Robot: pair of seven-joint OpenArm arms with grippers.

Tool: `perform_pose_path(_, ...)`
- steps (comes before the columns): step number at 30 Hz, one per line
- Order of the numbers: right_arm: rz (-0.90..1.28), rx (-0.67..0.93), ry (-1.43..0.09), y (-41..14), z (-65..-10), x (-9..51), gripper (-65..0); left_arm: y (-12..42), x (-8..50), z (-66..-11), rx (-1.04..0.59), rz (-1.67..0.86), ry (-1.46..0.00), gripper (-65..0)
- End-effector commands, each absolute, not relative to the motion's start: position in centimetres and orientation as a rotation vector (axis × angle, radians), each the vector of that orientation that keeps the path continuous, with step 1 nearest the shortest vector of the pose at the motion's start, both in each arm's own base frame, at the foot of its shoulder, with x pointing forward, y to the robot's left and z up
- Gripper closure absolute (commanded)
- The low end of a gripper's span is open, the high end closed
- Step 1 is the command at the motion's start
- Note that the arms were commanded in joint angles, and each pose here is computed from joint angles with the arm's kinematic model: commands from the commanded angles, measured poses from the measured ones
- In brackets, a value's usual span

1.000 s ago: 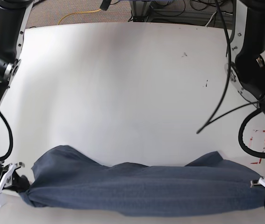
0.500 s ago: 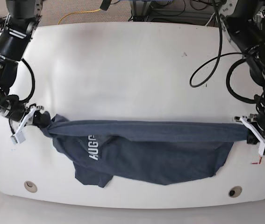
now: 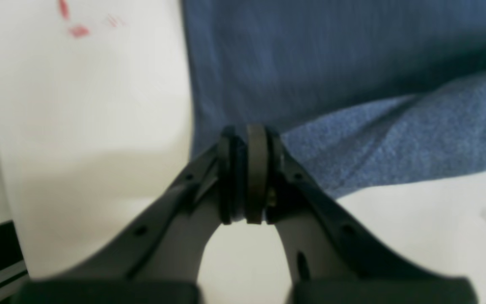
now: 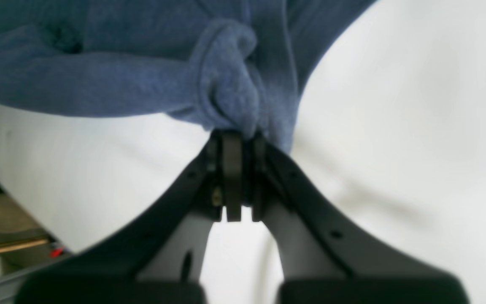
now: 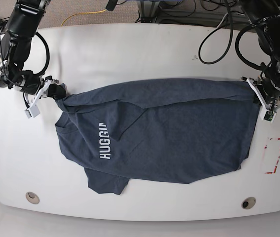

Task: Fold the T-shirt properly
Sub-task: 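Lay the shirt back down flat, stretching it between both grippers, then slide the left gripper along the shirt's side edge to smooth it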

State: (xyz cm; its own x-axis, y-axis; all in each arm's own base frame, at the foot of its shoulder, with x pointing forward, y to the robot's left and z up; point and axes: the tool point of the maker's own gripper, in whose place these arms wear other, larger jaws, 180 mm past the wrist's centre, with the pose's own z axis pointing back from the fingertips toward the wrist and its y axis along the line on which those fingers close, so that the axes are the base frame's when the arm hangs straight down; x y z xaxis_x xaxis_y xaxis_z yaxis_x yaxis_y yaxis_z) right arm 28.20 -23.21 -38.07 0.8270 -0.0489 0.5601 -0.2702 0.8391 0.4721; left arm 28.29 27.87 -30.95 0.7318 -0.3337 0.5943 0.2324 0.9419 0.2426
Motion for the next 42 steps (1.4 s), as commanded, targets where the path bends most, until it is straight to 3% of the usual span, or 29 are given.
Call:
perform_pose_path(1,0.121,0.609,-0.655,-23.4,-36.4,28.7,-1.4,28.9,28.6,-29.6,0.199,-0.346,-0.708,0.0)
perform_pose_path(11,0.02,0.793,-0.623,-21.6,-37.4,24.0,-32.3,30.0,27.5,-30.0,0.228,-0.366,-0.666,0.0)
perform_pose_path(17,0.011,0.804,-0.627,-22.1,-36.6,21.5,-40.6,29.9,27.4,-30.1,0.23,-0.404,-0.657,0.0)
perform_pose_path(25,0.199,0.741,-0.693,-20.1,-32.5,20.4,-40.6,29.8,27.4,-30.1,0.228,-0.407,-0.655,0.0)
perform_pose_path(30,0.219,0.683,-0.696,-20.6,-32.8,21.4,-40.1,29.7,27.4,-30.2,0.227,-0.409,-0.655,0.0)
perform_pose_path(42,-0.069,0.681,-0.713,-23.2,-37.5,24.7,-40.0,29.8,27.4,-30.1,0.228,-0.407,-0.655,0.0)
